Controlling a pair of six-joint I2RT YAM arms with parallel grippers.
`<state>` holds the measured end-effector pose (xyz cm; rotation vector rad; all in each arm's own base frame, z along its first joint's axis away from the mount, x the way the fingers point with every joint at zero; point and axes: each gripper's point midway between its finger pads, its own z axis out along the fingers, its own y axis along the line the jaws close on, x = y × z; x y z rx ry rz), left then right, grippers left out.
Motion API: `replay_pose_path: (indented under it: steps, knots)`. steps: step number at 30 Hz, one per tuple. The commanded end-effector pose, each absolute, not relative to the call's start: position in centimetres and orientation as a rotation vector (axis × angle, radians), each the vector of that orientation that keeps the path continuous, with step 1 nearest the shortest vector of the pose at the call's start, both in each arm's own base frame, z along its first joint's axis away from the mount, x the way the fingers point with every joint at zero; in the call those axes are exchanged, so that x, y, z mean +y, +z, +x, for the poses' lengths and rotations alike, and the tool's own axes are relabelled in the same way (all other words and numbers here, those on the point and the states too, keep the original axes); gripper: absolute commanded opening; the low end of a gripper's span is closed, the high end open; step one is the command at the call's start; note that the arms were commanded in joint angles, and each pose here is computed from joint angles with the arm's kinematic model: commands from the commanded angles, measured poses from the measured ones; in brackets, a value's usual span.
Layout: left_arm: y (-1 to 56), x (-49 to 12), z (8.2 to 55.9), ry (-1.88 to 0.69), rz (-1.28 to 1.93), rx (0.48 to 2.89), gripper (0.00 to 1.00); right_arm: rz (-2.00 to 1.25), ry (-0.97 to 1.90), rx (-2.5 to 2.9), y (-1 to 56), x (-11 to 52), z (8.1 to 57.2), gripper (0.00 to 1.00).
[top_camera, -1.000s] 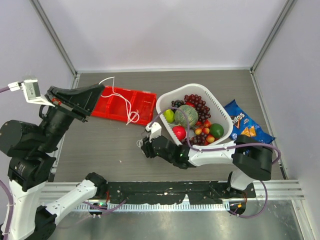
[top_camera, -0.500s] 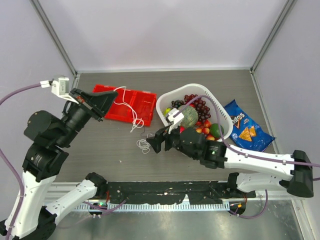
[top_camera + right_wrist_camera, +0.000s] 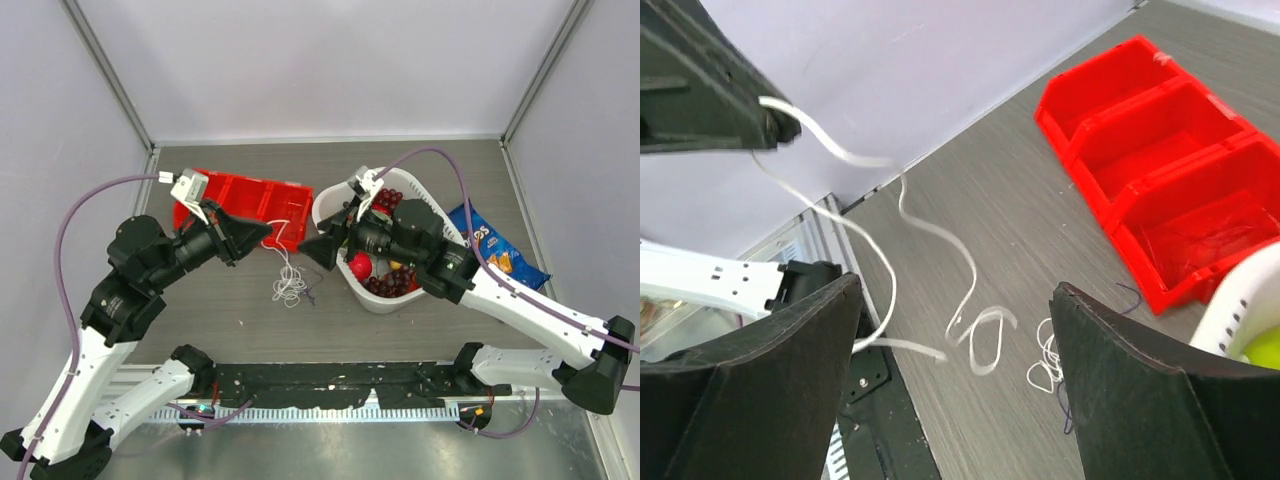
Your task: Untangle the cables
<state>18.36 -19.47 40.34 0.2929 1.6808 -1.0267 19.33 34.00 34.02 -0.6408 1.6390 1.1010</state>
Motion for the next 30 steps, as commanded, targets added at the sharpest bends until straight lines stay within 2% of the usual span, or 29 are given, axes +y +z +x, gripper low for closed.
replay_pose_path:
  steps: [1, 11, 17, 21, 30]
  knots:
    - [40.8, -20.8, 16.4, -1.141, 0.400, 1.624, 0.00, -0.845, 1.340, 1.513, 36.4, 36.0, 16.1, 0.82]
    - [40.7, -22.6, 15.8, -1.260, 0.472, 1.630, 0.00, -0.972, 1.380, 1.399, 36.1, 36.9, 15.3, 0.86]
    - [41.5, -22.9, 15.8, -1.289, 0.466, 1.605, 0.00, -0.904, 1.389, 1.415, 35.5, 37.5, 16.4, 0.82]
    - [42.0, -22.7, 16.5, -1.275, 0.419, 1.603, 0.00, -0.835, 1.356, 1.425, 35.5, 37.8, 17.1, 0.74]
    - [42.2, -21.7, 18.7, -1.191, 0.277, 1.620, 0.00, -0.705, 1.296, 1.467, 34.0, 37.5, 17.5, 0.41]
